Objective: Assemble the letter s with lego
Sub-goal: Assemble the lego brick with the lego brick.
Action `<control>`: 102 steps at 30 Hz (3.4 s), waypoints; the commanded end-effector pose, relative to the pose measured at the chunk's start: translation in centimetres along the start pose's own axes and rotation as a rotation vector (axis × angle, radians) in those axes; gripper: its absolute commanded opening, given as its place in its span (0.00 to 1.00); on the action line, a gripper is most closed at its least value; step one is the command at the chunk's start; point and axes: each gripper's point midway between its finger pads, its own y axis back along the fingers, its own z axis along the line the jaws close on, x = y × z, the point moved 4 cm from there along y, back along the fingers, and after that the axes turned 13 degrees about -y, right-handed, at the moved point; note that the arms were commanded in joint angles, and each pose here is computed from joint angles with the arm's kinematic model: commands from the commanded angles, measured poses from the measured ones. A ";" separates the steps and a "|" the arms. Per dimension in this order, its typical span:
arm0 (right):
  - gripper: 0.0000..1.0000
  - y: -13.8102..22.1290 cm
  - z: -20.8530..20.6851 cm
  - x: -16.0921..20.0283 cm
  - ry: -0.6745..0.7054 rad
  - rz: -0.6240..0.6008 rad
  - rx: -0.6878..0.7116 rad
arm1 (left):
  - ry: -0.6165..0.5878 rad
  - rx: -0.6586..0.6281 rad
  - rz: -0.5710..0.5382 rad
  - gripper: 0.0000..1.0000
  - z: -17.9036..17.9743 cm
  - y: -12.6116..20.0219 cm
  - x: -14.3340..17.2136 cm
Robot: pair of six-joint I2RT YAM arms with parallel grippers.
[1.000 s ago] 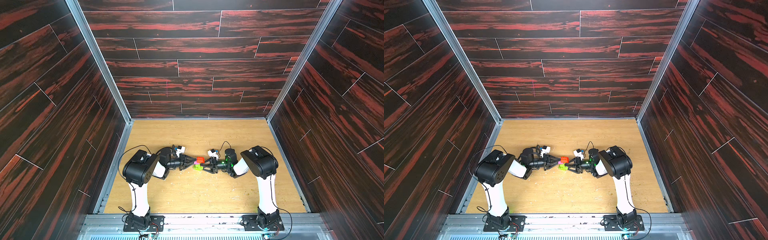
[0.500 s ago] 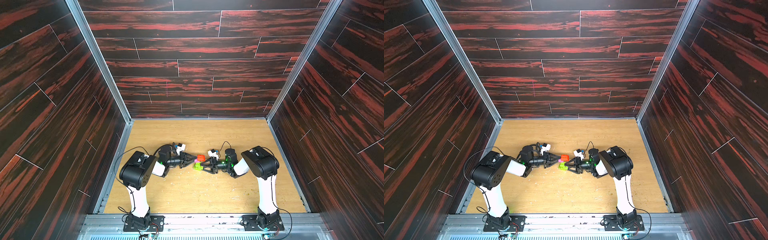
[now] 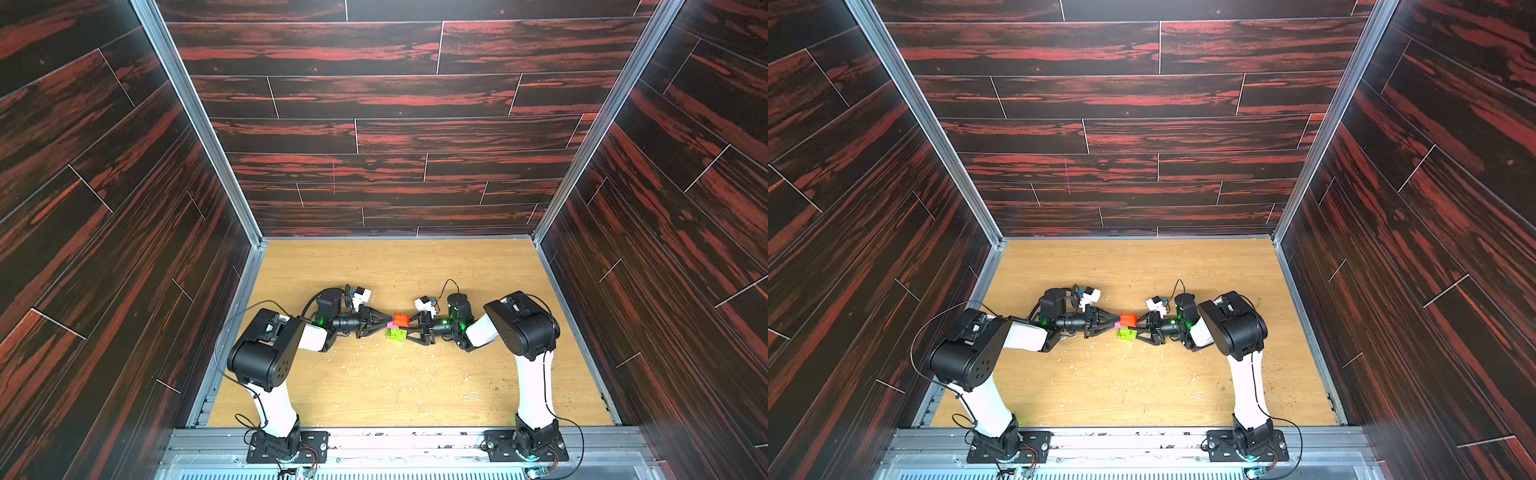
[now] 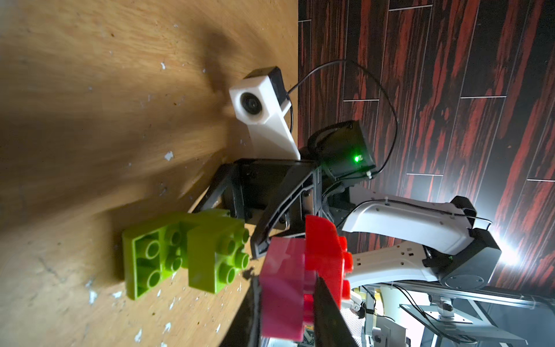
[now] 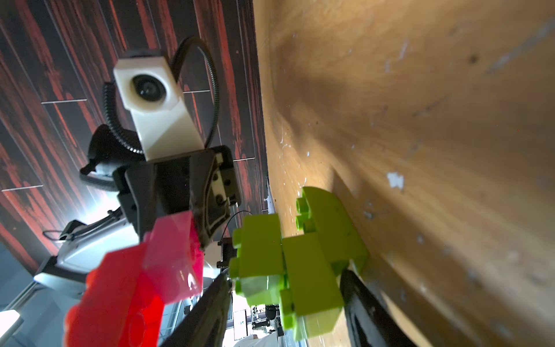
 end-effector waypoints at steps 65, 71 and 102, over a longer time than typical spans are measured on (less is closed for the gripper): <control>0.50 0.1 -7.1 1.3 -0.277 -0.005 0.143 | 0.059 -0.008 0.046 0.21 4.2 -0.3 0.7; 0.50 0.1 -6.8 1.1 -0.254 -0.005 0.128 | 0.074 -0.004 0.047 0.21 4.4 -0.4 0.9; 0.49 0.1 -7.0 1.3 -0.258 0.002 0.121 | 0.082 -0.054 0.104 0.34 5.2 -0.3 1.8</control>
